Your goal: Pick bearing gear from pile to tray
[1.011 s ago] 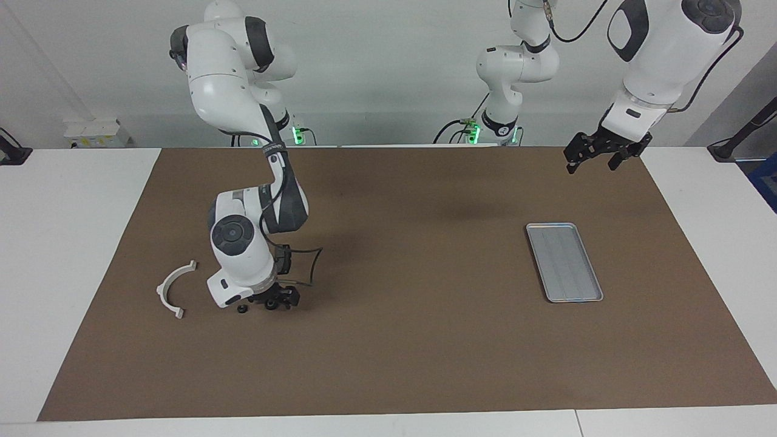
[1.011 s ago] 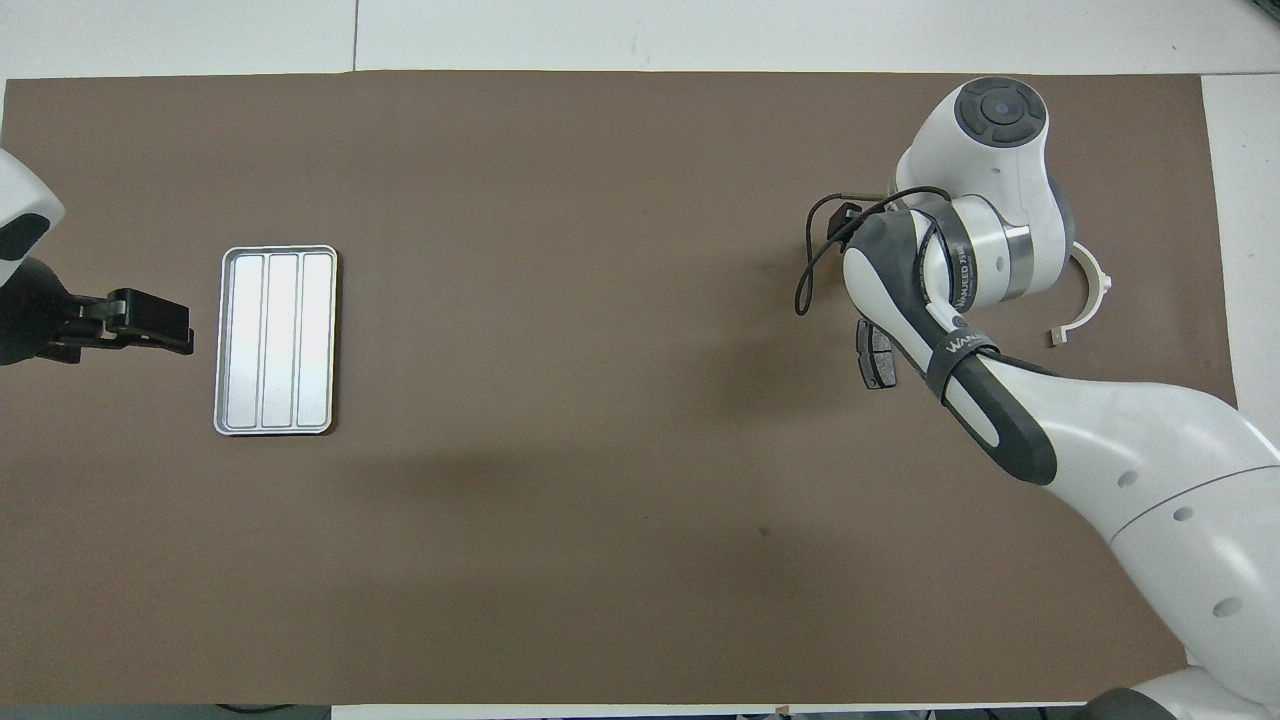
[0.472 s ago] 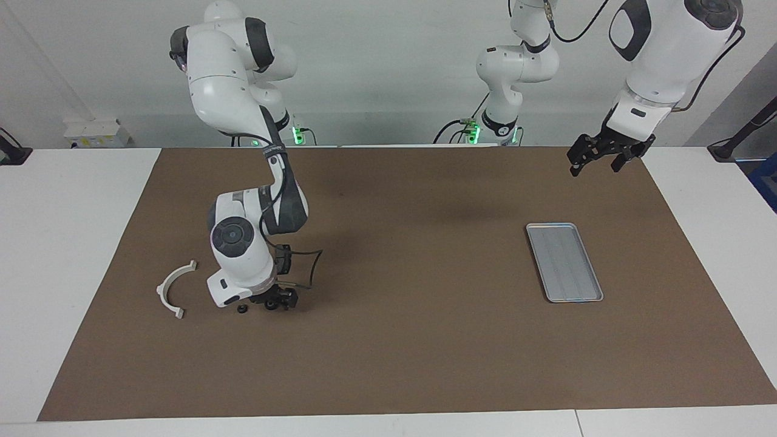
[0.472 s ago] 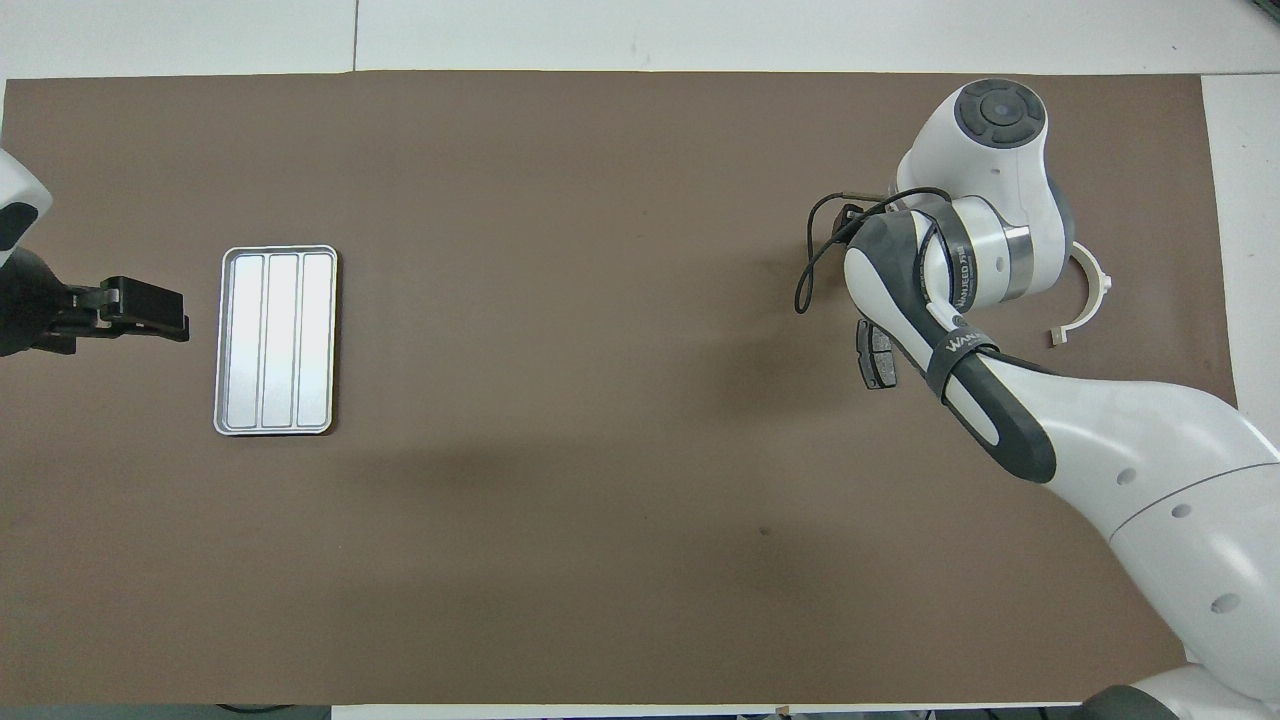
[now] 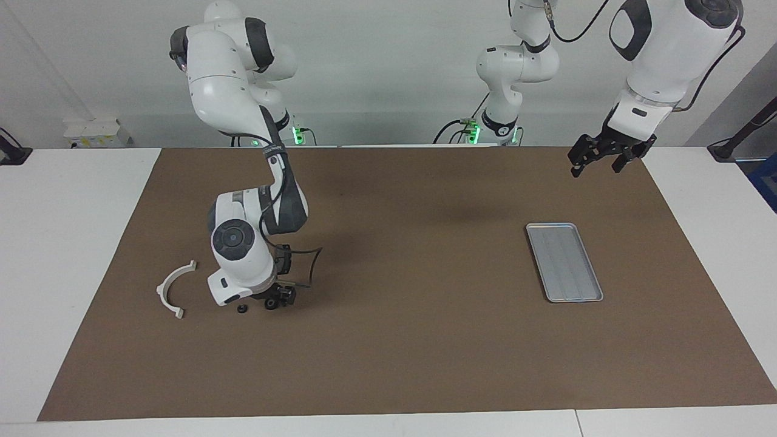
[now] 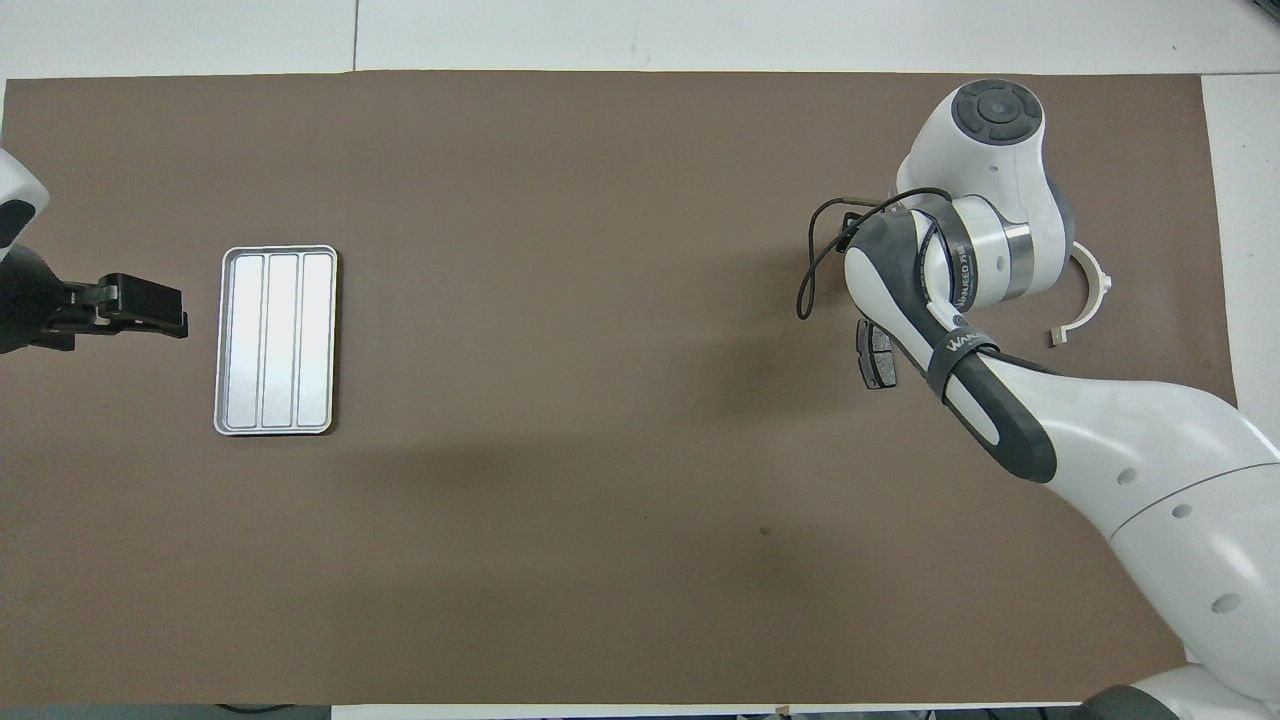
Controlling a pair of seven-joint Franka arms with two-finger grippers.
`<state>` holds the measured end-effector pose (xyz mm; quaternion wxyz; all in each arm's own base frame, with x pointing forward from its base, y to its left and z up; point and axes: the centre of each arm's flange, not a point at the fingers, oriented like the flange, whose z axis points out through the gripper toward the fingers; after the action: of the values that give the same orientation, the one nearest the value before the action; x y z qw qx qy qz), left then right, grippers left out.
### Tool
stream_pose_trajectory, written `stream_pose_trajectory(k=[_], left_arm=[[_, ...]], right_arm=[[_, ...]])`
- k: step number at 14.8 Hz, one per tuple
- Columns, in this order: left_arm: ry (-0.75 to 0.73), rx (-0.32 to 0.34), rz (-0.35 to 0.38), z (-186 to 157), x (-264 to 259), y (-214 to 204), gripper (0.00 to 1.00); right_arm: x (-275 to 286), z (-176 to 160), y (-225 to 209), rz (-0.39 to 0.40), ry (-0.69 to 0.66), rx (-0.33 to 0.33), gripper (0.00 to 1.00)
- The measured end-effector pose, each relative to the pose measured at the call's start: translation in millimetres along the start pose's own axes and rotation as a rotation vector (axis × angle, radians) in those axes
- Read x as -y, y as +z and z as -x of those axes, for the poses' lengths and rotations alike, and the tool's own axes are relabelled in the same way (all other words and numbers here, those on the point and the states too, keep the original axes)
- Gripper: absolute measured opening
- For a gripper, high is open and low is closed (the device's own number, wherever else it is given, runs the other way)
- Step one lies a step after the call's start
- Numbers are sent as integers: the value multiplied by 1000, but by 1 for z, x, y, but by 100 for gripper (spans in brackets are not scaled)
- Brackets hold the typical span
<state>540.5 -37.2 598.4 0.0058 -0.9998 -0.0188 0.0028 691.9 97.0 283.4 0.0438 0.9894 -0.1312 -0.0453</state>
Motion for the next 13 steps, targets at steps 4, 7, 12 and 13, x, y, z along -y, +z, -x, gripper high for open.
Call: stream_pose_trajectory(k=[4,7,12,13], left_arm=[[1,-18,2,-2,-1,-2,100],[2,-23,2,-2,-1,-2,100],[-1,-41,4,-4,-2,-4,100],[-3,-42,4,-4,-2,-4,100]], right_arm=[[1,0,-2,-13,7,5,51],[-1,0,-4,-13,11,10,34],[-3,0,-5,-24,21,17,33],[-4,0,-5,-23,20,19,33]])
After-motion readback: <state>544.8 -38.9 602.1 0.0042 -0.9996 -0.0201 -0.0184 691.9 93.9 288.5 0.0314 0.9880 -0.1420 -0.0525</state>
